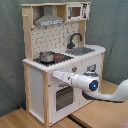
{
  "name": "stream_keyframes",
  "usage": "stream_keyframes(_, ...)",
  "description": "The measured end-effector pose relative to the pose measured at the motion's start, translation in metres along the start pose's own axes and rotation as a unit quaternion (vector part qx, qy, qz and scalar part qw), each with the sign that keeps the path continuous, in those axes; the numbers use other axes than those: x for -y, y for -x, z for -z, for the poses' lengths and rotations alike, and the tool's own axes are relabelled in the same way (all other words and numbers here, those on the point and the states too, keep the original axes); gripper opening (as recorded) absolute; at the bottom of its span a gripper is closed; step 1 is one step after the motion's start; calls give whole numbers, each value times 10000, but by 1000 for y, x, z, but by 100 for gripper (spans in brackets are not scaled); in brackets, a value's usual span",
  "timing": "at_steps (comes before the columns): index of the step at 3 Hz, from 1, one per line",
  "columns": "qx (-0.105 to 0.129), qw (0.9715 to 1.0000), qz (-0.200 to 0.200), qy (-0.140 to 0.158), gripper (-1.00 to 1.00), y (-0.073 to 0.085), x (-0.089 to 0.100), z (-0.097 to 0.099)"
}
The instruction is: Play with the kitchen
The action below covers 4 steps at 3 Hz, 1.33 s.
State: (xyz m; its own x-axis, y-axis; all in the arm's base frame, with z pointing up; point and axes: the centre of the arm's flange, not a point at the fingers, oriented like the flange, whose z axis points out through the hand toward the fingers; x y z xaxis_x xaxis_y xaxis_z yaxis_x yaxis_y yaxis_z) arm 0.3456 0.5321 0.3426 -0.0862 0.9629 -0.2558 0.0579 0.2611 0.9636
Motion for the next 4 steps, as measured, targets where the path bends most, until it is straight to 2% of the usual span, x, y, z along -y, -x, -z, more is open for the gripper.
stream_keyframes(1, 0, 9987, -516, -1, -100, 0, 0, 0)
stream_keyframes(2, 1, 9940, -1092, -2, -100, 0, 0, 0)
stream_keyframes(3, 1, 9865, -1635, -3, -100, 0, 0, 0)
stream_keyframes(4, 1, 9767, -2144, -4, -100, 0, 1, 0)
